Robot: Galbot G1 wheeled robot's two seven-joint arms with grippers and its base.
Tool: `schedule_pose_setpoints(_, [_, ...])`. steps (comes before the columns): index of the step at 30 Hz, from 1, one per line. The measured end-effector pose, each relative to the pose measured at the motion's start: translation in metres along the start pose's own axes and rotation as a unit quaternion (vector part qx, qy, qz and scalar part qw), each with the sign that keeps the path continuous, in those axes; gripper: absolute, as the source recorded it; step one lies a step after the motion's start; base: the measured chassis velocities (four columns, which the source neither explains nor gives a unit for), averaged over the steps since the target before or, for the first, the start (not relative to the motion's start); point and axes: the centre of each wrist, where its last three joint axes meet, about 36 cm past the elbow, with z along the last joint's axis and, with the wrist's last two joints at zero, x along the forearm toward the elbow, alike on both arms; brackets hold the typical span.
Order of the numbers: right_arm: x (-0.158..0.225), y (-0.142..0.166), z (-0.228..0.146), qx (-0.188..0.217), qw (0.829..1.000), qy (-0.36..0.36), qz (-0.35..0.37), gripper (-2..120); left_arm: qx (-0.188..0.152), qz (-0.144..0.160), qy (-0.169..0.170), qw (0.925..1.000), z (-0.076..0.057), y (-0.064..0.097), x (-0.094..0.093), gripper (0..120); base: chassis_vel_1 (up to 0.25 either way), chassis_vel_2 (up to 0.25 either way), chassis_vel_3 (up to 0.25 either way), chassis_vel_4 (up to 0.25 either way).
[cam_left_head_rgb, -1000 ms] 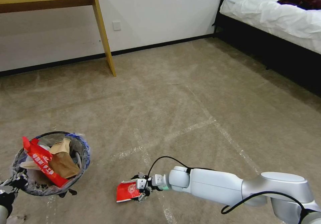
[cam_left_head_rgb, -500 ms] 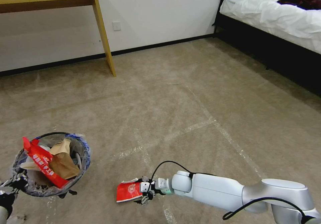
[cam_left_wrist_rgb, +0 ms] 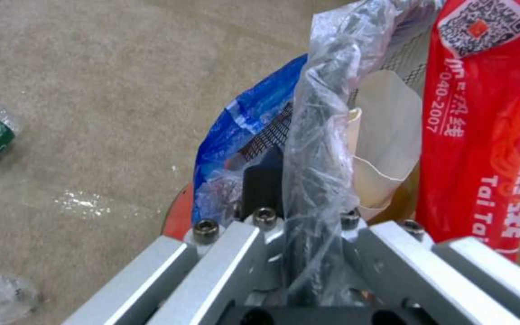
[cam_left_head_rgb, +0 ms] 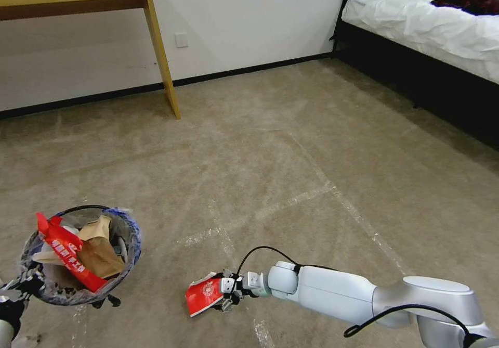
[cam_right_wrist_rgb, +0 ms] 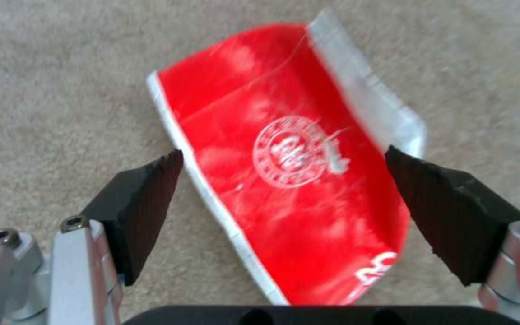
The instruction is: Pick up the trash bin and place the garbage on the floor into it.
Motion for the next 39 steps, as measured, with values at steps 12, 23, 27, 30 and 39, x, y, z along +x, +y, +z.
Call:
schedule_pose_setpoints(12, [0.031,-0.014,-0.035,0.009,1.000,-0.005,0.017,87,0.008,0.002,0.002,1.0000,0.003,0.000,-0.008,1,0.000,0.000,0.000,0.000])
schedule_pose_setpoints(23, [0.020,-0.016,-0.038,0.010,1.000,-0.003,0.016,85,0.008,0.003,0.000,1.0000,0.001,-0.001,-0.006,1,0.000,0.000,0.000,0.000])
schedule_pose_setpoints(27, [0.013,-0.014,-0.033,0.005,1.000,-0.006,0.013,85,0.006,0.004,-0.001,1.0000,0.000,-0.001,-0.005,1,0.000,0.000,0.000,0.000])
schedule_pose_setpoints(30, [0.007,-0.015,-0.029,0.003,1.000,-0.008,0.011,85,0.004,0.004,-0.001,1.0000,0.000,-0.002,-0.004,1,0.000,0.000,0.000,0.000])
schedule_pose_setpoints(39, [-0.002,-0.020,-0.016,0.004,1.000,-0.012,0.009,85,0.000,0.003,0.001,1.0000,-0.001,-0.002,-0.001,1,0.000,0.000,0.000,0.000])
